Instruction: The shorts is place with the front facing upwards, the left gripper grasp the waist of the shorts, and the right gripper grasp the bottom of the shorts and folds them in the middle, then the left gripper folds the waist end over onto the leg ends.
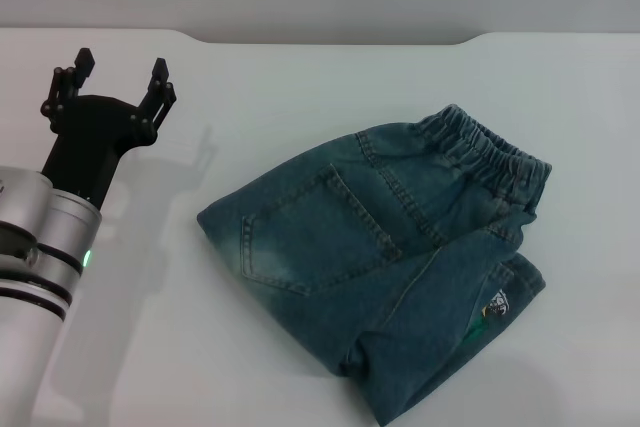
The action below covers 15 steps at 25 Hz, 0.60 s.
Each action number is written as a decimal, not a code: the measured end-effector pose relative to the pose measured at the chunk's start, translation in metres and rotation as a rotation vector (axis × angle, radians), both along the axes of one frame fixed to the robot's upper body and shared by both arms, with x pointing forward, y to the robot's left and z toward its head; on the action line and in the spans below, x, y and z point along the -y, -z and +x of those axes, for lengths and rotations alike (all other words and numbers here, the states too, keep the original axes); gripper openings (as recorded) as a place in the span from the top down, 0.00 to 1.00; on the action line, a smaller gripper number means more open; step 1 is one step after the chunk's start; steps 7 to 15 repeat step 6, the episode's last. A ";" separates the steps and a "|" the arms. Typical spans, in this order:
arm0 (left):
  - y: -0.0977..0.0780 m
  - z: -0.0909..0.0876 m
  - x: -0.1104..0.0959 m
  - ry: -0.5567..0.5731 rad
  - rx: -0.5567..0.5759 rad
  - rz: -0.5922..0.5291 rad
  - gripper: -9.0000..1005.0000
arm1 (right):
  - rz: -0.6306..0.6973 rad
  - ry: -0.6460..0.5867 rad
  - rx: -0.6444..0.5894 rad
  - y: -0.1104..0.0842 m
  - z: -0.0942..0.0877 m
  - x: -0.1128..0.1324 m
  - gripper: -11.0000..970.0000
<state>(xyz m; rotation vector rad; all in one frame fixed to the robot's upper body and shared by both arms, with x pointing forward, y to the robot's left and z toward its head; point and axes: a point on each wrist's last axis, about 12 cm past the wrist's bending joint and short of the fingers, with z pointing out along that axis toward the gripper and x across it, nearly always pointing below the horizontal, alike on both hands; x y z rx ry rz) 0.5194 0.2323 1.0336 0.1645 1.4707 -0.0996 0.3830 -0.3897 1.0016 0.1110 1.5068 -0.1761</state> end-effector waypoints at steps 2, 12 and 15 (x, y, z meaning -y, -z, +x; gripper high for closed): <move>0.000 0.000 0.000 0.001 -0.001 0.000 0.16 | -0.002 -0.009 0.004 0.000 0.000 -0.001 0.99; 0.001 0.001 0.000 0.005 -0.007 0.010 0.16 | -0.001 -0.013 -0.002 0.001 0.000 -0.001 0.99; 0.001 0.001 0.000 0.005 -0.007 0.010 0.16 | -0.001 -0.013 -0.002 0.001 0.000 -0.001 0.99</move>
